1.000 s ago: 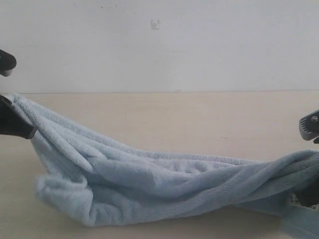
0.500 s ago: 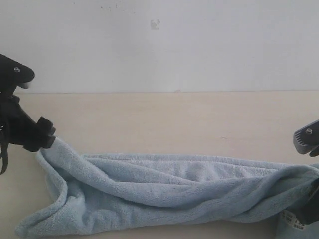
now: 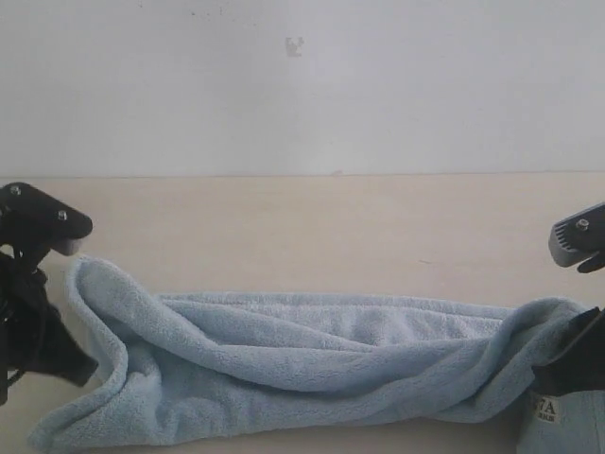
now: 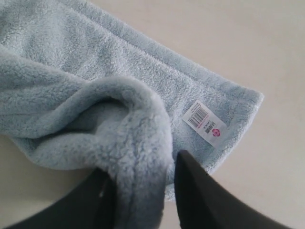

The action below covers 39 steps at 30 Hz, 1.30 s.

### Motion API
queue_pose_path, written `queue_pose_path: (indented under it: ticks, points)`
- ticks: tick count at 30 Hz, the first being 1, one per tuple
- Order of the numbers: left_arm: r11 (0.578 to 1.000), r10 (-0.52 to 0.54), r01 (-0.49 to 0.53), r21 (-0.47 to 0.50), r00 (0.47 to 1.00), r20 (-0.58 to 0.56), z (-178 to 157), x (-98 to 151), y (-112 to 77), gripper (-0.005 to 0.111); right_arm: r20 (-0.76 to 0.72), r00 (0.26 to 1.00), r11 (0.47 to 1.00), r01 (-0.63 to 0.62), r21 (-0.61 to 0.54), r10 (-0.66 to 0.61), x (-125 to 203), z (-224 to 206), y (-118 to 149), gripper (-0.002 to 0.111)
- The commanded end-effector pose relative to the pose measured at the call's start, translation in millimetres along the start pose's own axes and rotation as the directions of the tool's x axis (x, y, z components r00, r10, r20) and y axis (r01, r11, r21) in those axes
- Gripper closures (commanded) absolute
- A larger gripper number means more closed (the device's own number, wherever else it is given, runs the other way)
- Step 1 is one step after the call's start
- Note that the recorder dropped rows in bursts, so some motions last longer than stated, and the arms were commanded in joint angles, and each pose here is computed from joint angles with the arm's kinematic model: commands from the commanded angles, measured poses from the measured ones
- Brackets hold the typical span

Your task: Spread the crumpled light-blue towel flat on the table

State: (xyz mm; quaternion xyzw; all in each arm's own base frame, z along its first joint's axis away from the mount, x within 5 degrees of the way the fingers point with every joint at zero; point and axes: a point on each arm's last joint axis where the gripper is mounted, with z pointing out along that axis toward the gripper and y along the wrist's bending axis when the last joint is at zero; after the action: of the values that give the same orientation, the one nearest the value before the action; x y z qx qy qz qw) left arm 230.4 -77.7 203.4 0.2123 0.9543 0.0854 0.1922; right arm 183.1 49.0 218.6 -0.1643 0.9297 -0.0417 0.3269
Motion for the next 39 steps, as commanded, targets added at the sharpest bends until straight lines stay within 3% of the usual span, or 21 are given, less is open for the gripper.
queue_pose_path:
  ticks: [1, 9, 15, 18, 21, 26, 32, 36, 39]
  points:
    - [0.988, 0.094, -0.071, 0.135, 0.981, -0.167, 2, 16, -13.1, 0.102, -0.002, 0.999, 0.999, -0.043, 0.002, 0.043, 1, 0, 0, 0.072]
    - [0.971, 0.207, -0.18, 0.156, 0.96, -0.186, 30, 12, -19.5, 0.097, -0.022, 0.998, 0.999, -0.054, 0.004, 0.054, 2, 0, -1, 0.072]
    - [0.958, 0.258, -0.235, 0.166, 0.956, -0.138, 47, 6, -23.7, 0.063, -0.022, 0.998, 0.998, -0.061, 0.003, 0.061, 3, 0, 0, 0.072]
    - [0.948, 0.299, -0.278, 0.153, 0.945, -0.136, 57, 5, -24.3, 0.053, -0.021, 0.998, 0.998, -0.061, 0.003, 0.061, 2, 0, 0, 0.072]
    - [0.945, 0.311, -0.287, 0.154, 0.937, -0.161, 65, 6, -25.4, 0.057, -0.016, 0.998, 0.998, -0.061, 0.001, 0.061, 2, 0, 0, 0.072]
    - [0.96, 0.265, -0.244, 0.135, 0.949, -0.169, 63, 4, -23.7, 0.103, -0.007, 0.998, 0.998, -0.061, -0.003, 0.061, 1, 0, 0, 0.072]
    - [0.984, 0.174, -0.166, 0.062, 0.972, -0.158, 39, -11, -12.1, 0.103, -0.007, 0.998, 0.998, -0.061, -0.003, 0.061, 1, 0, 0, 0.072]
    - [0.988, 0.151, -0.151, -0.001, 0.983, -0.101, 22, -14, -3.4, 0.103, -0.007, 0.998, 0.998, -0.061, -0.003, 0.061, 1, 0, 0, 0.072]
    - [0.991, 0.126, -0.131, -0.029, 0.985, -0.121, 14, -10, 1.1, 0.103, -0.003, 0.998, 0.998, -0.061, -0.004, 0.061, 1, 0, 0, 0.072]
